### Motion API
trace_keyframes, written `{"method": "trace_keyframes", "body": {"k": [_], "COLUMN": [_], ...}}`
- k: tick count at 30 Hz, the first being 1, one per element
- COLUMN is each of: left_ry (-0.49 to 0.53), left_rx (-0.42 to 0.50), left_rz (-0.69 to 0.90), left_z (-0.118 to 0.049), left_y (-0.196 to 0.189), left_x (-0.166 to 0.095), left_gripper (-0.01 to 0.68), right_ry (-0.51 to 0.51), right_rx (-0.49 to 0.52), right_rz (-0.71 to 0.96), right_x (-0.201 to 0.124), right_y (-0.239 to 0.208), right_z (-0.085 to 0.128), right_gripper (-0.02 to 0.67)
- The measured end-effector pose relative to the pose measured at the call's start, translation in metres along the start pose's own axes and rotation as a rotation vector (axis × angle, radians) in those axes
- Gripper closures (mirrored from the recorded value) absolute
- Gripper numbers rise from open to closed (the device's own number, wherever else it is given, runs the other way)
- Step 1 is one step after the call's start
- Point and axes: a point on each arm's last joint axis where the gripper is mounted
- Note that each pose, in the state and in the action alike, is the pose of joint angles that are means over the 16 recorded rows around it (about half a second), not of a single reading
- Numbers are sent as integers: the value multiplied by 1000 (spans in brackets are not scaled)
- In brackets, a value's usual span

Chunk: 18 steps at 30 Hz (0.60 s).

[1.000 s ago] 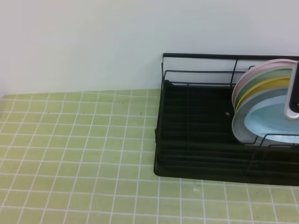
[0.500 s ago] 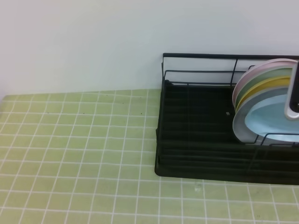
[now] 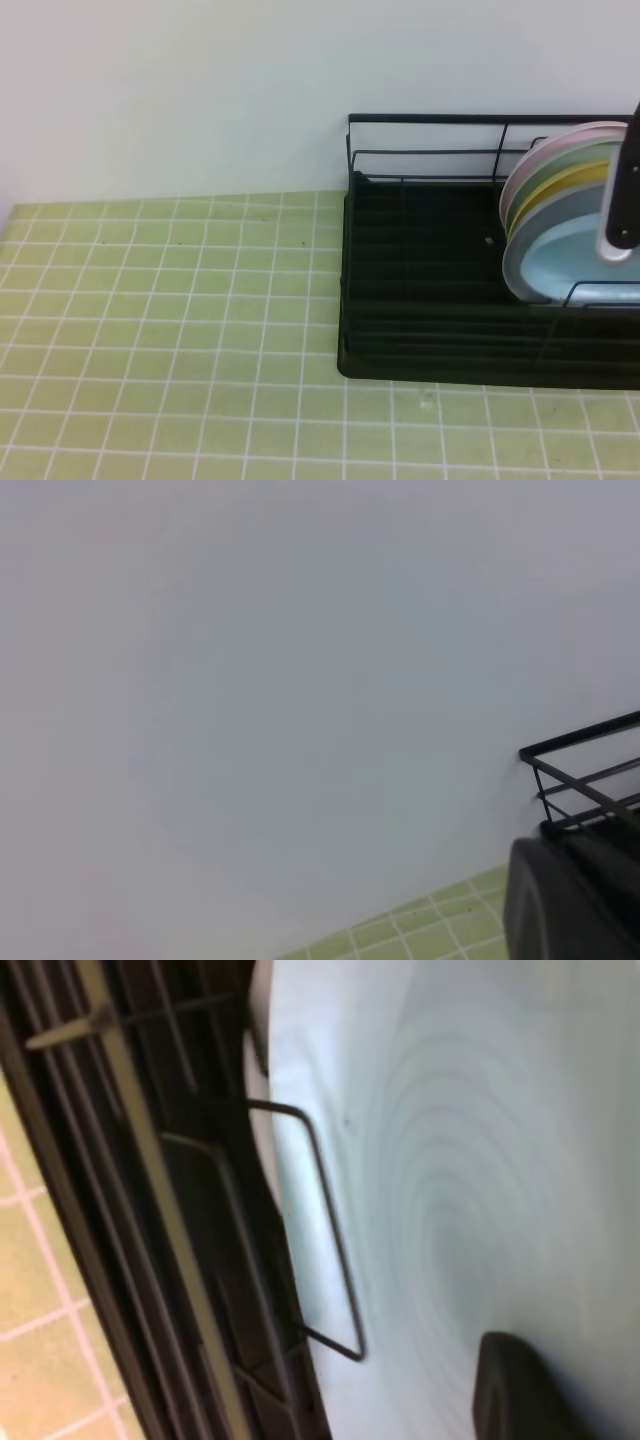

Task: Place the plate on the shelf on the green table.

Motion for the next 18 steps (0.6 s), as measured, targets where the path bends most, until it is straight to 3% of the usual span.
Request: {"method": "trace_keyframes", "body": {"k": [10, 18], "left_ry": [-2, -19], "left_rx": [7, -10], "left_rz": [-5, 3], "left_z": [1, -1], "left_y": [0, 0], "left_x": [0, -1], "left_gripper": [674, 675], "right_ry": [13, 28], "right_rx": [-56, -51], "right_rz": [-48, -41], "right_x": [6, 5], "right_y": [14, 15], "right_z": [-4, -3], "right_gripper": [367, 289]}}
Point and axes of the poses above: a point on each arm's last joint axis where the gripper is mounted, y pointing out along that axis toward the gripper, z along the wrist's bending axis when the last joint is at zero, x = y × z, and after that the axes turned 6 degrees about -y, right-handed
